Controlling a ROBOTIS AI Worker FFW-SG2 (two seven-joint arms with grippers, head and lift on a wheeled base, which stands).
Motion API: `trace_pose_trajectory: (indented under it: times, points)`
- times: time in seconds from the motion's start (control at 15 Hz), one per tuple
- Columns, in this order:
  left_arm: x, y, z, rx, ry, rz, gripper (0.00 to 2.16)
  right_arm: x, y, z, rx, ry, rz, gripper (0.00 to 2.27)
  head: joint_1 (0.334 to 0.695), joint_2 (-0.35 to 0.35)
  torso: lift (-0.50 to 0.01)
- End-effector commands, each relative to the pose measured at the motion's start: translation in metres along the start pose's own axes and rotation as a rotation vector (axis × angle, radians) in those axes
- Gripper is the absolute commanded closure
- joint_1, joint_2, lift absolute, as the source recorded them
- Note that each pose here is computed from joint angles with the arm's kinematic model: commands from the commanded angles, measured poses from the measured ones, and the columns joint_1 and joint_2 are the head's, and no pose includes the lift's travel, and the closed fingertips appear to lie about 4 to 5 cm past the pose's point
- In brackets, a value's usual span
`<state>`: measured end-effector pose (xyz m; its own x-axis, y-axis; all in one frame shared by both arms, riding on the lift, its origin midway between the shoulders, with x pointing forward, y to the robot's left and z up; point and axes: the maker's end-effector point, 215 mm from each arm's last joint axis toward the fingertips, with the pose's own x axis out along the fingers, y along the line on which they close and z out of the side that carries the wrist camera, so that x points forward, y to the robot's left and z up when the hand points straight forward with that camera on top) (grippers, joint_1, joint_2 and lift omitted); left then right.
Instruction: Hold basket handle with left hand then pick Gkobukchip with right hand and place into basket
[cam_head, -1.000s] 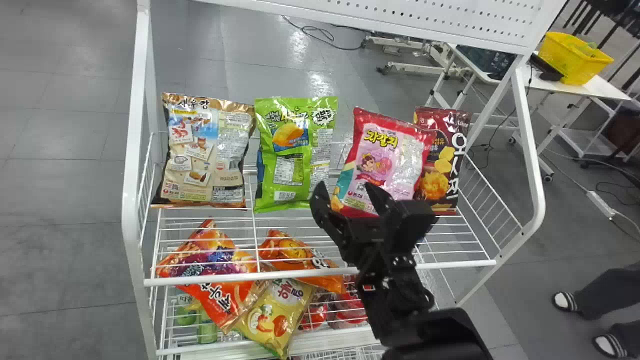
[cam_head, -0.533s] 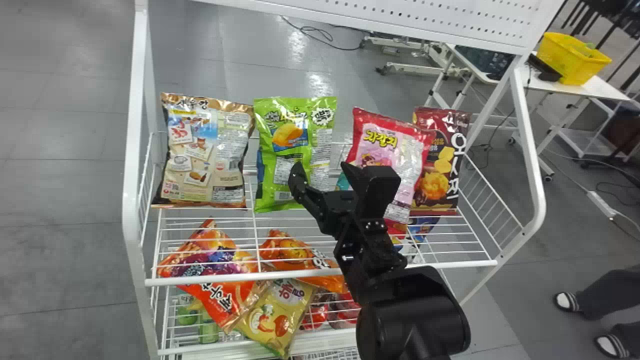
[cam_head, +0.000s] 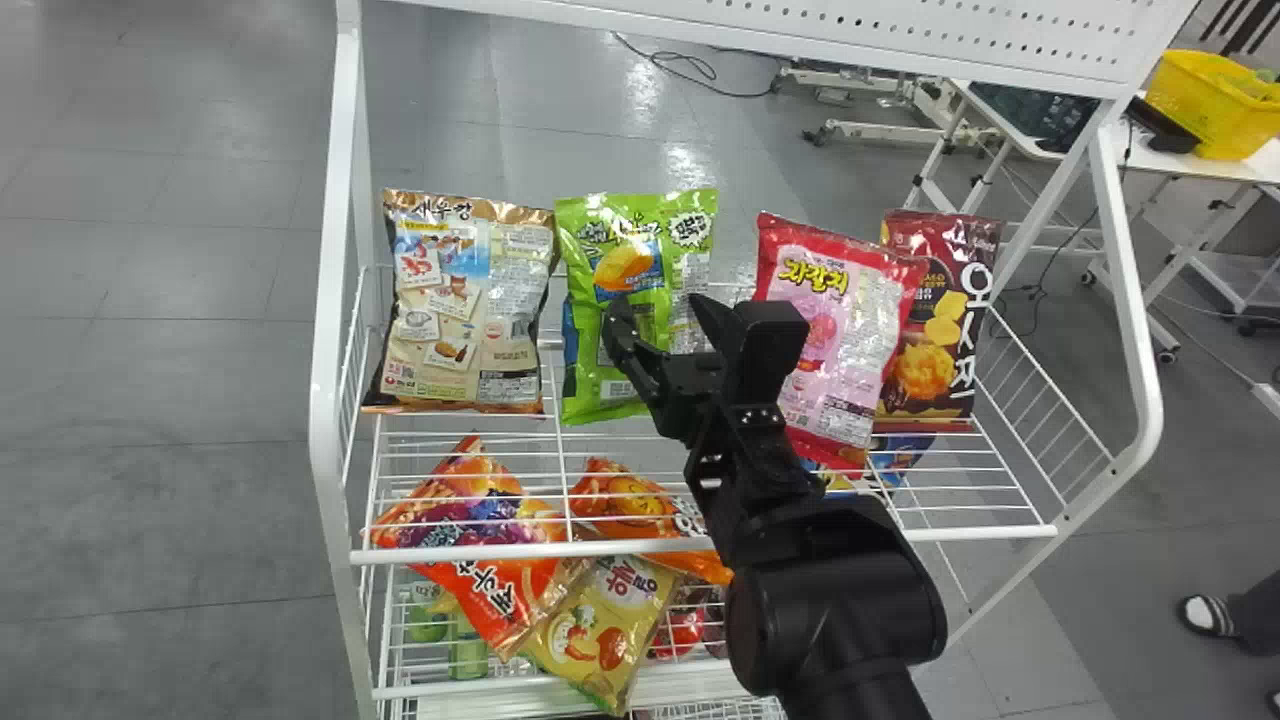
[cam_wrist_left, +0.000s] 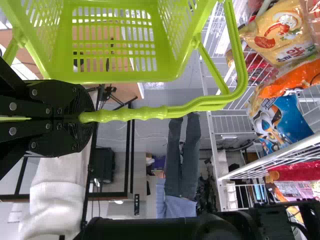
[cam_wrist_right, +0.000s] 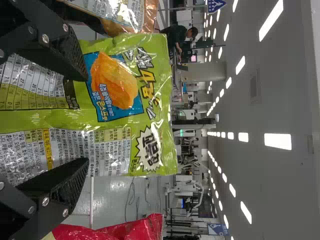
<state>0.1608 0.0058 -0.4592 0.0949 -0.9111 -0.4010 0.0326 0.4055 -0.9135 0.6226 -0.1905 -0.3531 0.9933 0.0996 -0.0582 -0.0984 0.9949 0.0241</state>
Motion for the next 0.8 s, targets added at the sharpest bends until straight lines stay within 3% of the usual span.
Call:
trace_pose_trajectory:
  times: [0.0,0.07,0.2,0.73]
  points:
    - [0.002,-0.002,-0.001,-0.002,0.003,-0.009,1.97,0.002,0.003,-0.017,0.010,0.065,0.039,0.99,0.695,-0.266,-0.032]
    - [0.002,-0.002,-0.001,-0.001,0.005,-0.008,1.97,0.000,0.004,-0.020,0.018,0.078,0.041,1.37,0.695,-0.263,-0.032]
    - [0.004,-0.003,-0.003,0.002,0.012,-0.007,1.97,-0.009,0.006,-0.009,0.009,0.052,0.043,1.60,0.695,-0.260,-0.032]
    - [0.006,-0.013,-0.008,0.029,0.017,-0.007,1.97,-0.038,-0.009,0.044,0.037,-0.055,0.001,1.65,0.695,-0.307,-0.032]
